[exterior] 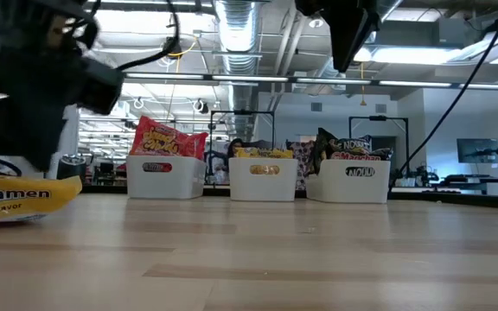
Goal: Sort Maruchan noodles
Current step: Put the yellow noodle pack into the middle white bin
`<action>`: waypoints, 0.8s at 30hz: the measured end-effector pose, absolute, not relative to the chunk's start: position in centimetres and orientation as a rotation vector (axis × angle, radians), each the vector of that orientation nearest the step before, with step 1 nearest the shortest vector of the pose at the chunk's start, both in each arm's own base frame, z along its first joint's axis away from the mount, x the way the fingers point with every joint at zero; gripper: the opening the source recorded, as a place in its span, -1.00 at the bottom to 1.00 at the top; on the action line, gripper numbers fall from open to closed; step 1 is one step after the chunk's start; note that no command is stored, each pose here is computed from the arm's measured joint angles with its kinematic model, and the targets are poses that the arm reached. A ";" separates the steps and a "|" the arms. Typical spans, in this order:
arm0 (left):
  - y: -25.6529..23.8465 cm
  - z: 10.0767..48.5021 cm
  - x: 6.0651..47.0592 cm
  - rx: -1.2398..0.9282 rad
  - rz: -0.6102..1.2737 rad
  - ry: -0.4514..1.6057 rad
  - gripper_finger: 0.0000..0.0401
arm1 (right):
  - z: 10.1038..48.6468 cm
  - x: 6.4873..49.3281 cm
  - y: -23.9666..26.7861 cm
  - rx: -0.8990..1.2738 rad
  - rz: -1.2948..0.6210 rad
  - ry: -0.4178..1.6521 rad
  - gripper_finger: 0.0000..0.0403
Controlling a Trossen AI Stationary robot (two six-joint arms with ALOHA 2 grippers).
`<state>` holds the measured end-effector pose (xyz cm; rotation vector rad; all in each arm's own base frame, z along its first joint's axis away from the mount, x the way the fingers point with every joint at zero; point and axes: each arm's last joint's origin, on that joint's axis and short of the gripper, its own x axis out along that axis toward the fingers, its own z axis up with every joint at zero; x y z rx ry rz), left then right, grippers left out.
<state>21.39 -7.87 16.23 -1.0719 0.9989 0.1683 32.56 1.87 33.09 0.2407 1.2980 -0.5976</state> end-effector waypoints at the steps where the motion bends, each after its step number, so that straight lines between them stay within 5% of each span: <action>1: -7.9 16.6 21.8 -1.076 0.163 0.985 -0.48 | 33.1 32.6 1.8 0.242 -0.599 1.298 -0.44; 13: -9.0 19.2 25.1 -0.948 0.050 1.014 -0.48 | 33.1 32.7 1.5 0.268 -0.592 1.296 -0.44; 24: -7.7 26.8 22.9 -0.691 0.278 1.083 -0.48 | 33.1 33.1 3.3 0.332 -0.456 1.291 -0.44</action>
